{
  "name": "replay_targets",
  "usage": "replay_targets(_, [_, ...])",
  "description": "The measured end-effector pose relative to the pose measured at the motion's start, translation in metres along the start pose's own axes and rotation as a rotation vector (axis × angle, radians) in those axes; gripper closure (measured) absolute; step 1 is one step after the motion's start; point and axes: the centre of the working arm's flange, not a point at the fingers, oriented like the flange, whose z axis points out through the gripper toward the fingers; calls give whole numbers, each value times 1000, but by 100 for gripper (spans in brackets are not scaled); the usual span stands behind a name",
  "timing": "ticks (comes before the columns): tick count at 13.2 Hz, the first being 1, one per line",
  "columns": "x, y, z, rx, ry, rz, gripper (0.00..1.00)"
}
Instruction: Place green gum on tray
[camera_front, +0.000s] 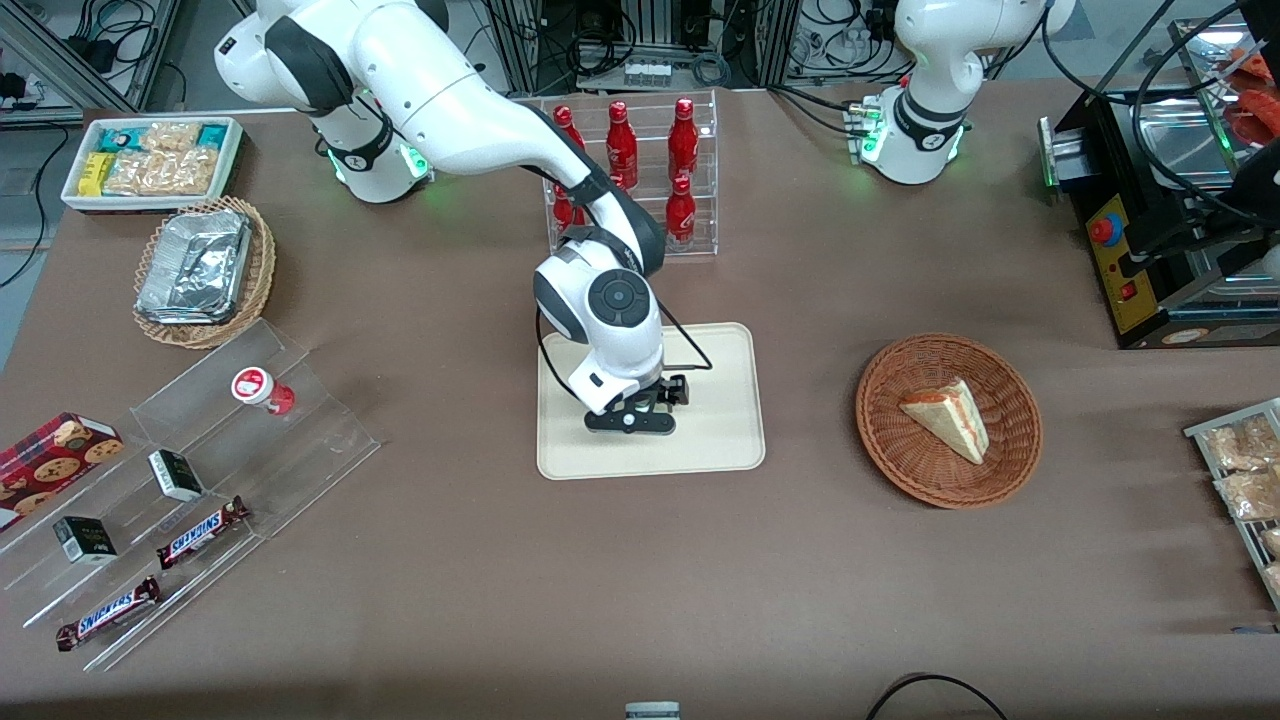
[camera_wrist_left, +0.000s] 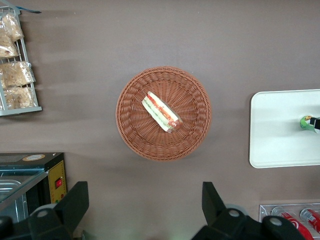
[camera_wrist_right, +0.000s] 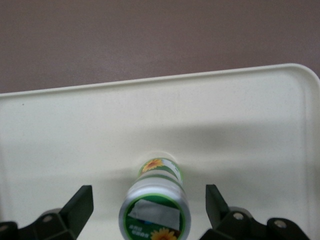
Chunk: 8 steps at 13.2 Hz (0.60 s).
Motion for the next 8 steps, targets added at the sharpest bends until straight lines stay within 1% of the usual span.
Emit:
replay_targets(2, [8, 9, -15, -11, 1, -73, 0])
replay_targets(3, [14, 17, -31, -21, -11, -99, 0])
replay_targets(6, [38, 61, -91, -53, -71, -155, 0])
replay_targets(8, [55, 99, -125, -61, -105, -201, 0])
